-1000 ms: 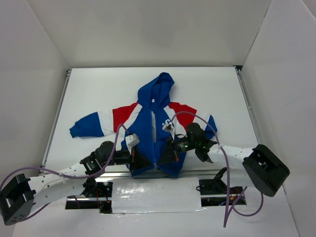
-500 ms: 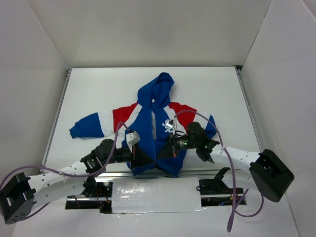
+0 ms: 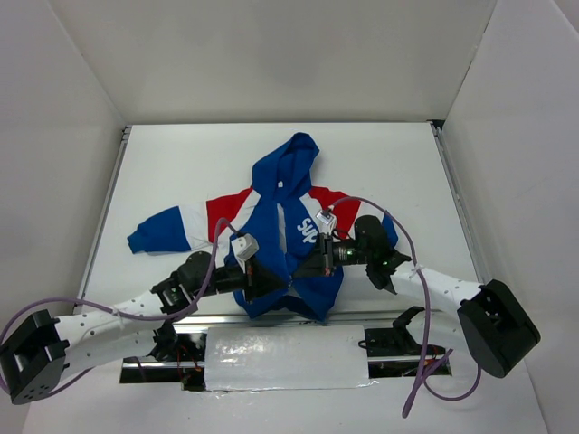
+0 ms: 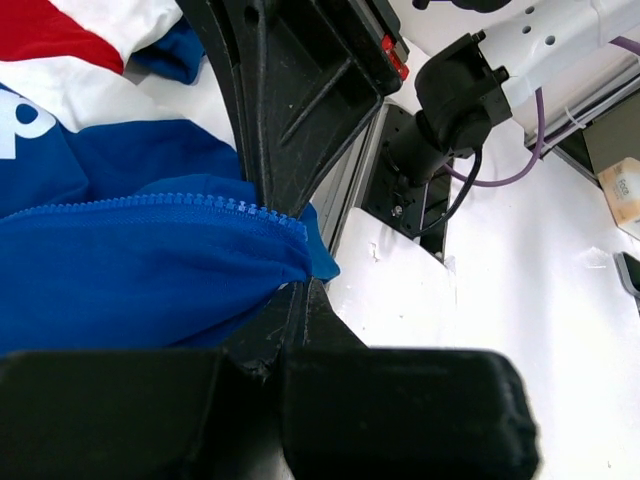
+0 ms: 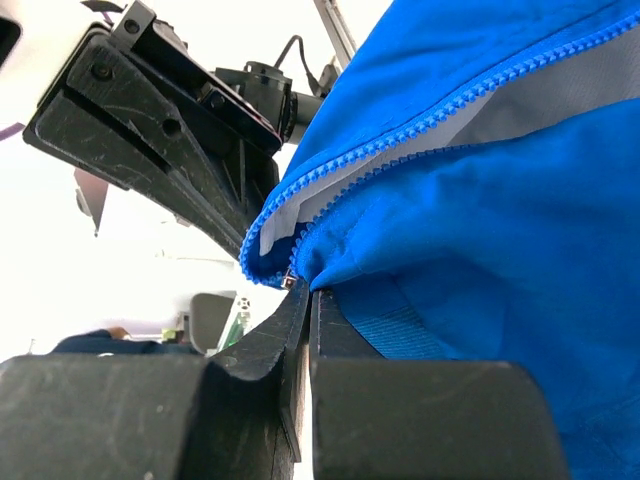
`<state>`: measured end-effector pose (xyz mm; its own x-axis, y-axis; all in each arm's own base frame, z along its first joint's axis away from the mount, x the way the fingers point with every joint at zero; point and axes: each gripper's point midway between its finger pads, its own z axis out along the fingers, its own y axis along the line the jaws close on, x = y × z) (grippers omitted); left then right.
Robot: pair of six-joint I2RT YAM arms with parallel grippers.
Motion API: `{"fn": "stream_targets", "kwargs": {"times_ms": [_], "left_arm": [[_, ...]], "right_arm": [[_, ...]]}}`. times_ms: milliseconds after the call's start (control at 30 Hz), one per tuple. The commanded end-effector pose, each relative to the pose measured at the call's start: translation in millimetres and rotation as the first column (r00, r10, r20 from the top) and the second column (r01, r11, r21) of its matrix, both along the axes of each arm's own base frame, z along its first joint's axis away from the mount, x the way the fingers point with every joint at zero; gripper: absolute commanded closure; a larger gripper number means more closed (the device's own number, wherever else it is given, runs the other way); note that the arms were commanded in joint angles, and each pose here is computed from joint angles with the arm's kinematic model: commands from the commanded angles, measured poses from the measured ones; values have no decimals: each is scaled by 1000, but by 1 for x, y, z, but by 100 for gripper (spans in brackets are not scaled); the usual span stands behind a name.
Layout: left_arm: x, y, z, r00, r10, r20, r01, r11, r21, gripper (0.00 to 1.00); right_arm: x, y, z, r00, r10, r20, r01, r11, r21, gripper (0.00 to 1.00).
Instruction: Zip up the jacket
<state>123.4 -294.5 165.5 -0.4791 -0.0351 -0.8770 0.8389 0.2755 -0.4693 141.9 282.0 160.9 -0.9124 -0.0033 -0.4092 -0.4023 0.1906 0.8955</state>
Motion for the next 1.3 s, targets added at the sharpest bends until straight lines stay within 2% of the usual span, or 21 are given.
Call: {"fn": "stream_targets", "kwargs": {"times_ms": [0, 533, 700, 733, 767, 833, 867, 967, 1100, 1267], "left_arm": [[-33, -7, -10, 986, -161, -36, 162, 986, 36, 100], [-33, -11, -21, 984, -162, -67, 166, 984, 57, 100], [-23, -9, -15, 994, -94, -48, 95, 995, 25, 100], [-21, -8, -13, 996, -73, -50, 74, 997, 15, 100], [-12, -6, -11, 999, -21, -50, 21, 1000, 10, 100], [-2, -5, -10, 996, 48, -78, -47, 999, 9, 100], [8, -3, -18, 989, 113, -99, -110, 993, 34, 100], [21, -4, -41, 958, 204, -203, -189, 978, 91, 100], [32, 2, -63, 908, 298, -293, -266, 953, 144, 100], [36, 17, -93, 842, 400, -363, -332, 913, 237, 100]], "right_arm": [[36, 2, 54, 981, -119, 151, 100, 987, 128, 100], [49, -10, 59, 974, -171, 146, 150, 978, 143, 100], [31, -2, 55, 979, -54, 195, 25, 988, 150, 97], [24, 2, 50, 982, -18, 187, -7, 991, 132, 91], [21, 5, 44, 978, 1, 208, -24, 994, 111, 90], [14, 11, 32, 981, 26, 191, -40, 997, 72, 92], [25, 12, 21, 983, -27, 181, 21, 999, 37, 93], [48, 11, -22, 988, -147, 57, 151, 984, -91, 98], [52, 6, -64, 962, -259, -83, 241, 954, -176, 98], [48, 2, -99, 932, -349, -101, 304, 901, -309, 96]]}}
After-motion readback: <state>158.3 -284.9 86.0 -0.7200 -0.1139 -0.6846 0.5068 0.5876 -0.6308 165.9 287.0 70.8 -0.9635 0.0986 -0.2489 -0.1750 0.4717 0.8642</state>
